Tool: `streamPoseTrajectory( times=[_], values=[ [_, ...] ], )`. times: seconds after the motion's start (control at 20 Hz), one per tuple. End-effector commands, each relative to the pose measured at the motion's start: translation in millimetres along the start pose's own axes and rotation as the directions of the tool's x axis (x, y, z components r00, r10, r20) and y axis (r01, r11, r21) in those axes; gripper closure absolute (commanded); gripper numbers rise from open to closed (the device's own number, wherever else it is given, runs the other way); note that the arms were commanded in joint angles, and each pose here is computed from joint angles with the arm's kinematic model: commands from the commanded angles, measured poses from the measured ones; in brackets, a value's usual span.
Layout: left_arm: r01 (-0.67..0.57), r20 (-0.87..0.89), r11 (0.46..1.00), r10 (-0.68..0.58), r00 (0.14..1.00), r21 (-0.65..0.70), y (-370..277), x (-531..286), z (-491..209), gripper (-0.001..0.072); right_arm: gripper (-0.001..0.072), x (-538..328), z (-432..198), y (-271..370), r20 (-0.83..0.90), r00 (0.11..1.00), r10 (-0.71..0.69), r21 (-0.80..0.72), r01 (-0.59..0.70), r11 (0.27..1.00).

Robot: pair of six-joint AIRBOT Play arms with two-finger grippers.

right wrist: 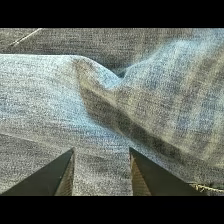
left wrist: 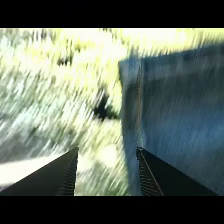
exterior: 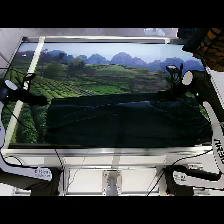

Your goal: Fold the clothes and pants, and hang the long-sleeved shirts on hangers.

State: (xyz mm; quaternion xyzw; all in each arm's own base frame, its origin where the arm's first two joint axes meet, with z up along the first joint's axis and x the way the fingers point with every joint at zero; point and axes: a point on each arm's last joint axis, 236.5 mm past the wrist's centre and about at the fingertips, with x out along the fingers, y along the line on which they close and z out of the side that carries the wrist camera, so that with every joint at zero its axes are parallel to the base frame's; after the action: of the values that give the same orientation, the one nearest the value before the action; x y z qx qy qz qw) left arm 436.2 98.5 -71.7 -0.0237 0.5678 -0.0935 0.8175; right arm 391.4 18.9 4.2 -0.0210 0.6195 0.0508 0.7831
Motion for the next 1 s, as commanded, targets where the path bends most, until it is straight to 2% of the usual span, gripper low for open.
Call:
streamPoseTrajectory(
  times=[0.0,0.55,0.6,0.65,0.75,0.8,0.95],
  values=[
    [0.063,0.129,0.994,-0.051,0.990,-0.091,0,20,27,0.0272,0.0332,0,-1,0,-0.005,1.000,0.001,0.015,0.000,1.000],
    [0.060,0.149,0.992,-0.043,0.988,-0.111,2,52,32,0.0277,0.0331,-2,18,-21,0.075,0.994,-0.080,0.059,0.075,0.995],
    [0.072,0.154,0.992,-0.056,0.986,-0.103,-3,53,34,0.0319,0.0331,-3,20,-29,0.085,0.992,-0.091,0.085,0.084,0.993],
    [0.089,0.161,0.992,-0.074,0.984,-0.091,-9,53,37,0.0403,0.0331,-4,20,-42,0.091,0.991,-0.103,0.135,0.090,0.987],
    [0.105,0.161,0.992,-0.093,0.983,-0.065,-21,55,40,0.0654,0.0331,-6,13,-79,0.083,0.988,-0.130,0.244,0.107,0.964],
    [0.108,0.160,0.993,-0.097,0.982,-0.057,-25,56,41,0.0687,0.0330,-8,8,-100,0.082,0.986,-0.146,0.292,0.116,0.949],
    [0.109,0.163,0.992,-0.099,0.982,-0.058,-28,55,43,0.0687,0.0330,-15,-5,-162,0.098,0.974,-0.204,0.431,0.144,0.891]
  ],
)
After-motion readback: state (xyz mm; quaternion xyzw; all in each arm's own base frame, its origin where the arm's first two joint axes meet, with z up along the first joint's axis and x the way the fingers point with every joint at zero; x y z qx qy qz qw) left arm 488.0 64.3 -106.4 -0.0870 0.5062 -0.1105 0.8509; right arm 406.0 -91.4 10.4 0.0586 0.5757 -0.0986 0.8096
